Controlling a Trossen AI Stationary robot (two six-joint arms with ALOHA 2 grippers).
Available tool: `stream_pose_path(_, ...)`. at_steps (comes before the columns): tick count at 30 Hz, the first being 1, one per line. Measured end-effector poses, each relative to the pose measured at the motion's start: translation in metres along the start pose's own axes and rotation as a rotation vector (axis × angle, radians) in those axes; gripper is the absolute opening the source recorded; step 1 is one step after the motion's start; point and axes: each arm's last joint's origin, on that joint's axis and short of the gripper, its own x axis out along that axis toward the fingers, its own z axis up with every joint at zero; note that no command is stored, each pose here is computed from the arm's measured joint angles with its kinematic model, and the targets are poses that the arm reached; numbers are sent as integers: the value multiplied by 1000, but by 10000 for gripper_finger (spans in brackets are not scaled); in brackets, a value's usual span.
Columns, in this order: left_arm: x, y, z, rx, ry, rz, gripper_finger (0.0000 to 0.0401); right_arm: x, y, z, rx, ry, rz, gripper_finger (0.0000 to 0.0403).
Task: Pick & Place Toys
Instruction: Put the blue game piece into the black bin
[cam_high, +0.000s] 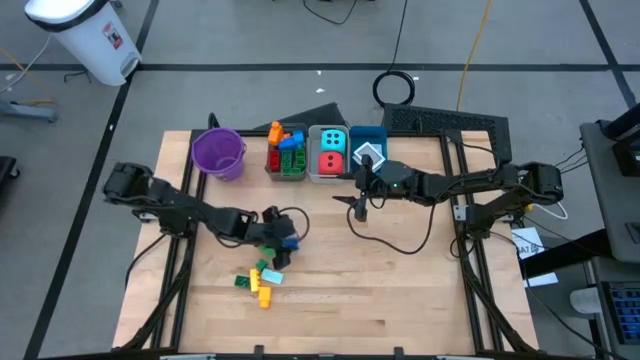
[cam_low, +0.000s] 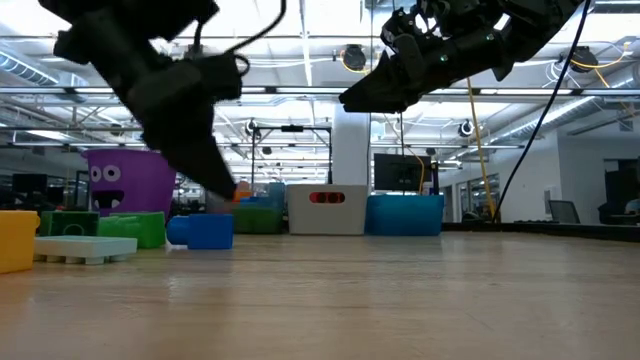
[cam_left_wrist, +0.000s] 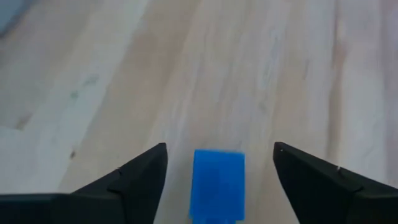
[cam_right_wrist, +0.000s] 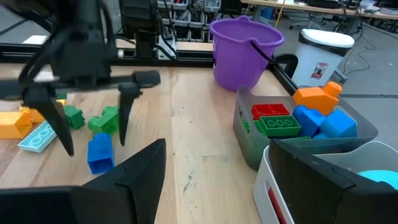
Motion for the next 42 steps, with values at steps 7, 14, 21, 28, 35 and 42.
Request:
stream_pose_path(7, 27, 0, -22, 72, 137, 35, 315, 0, 0, 0, 0, 5, 0, 256)
stream_pose_path(14, 37, 1, -27, 107, 176, 40, 279, 0, 0, 0, -1, 5, 0, 256)
stream_pose_path(21, 36, 0, -24, 117, 176, 16, 184, 0, 0, 0, -2, 0, 0, 256)
stream_pose_path(28, 20, 6, 13, 60, 114, 18, 134, 0, 0, 0, -2, 0, 0, 256)
stream_pose_path(35, -31, 31, 68, -14, -116, 215, 141, 0, 0, 0, -1, -4, 0, 256)
stream_pose_path(42, -64, 87, 95, -247, -352, 583, 155, 0, 0, 1, 0, -8, -1, 256)
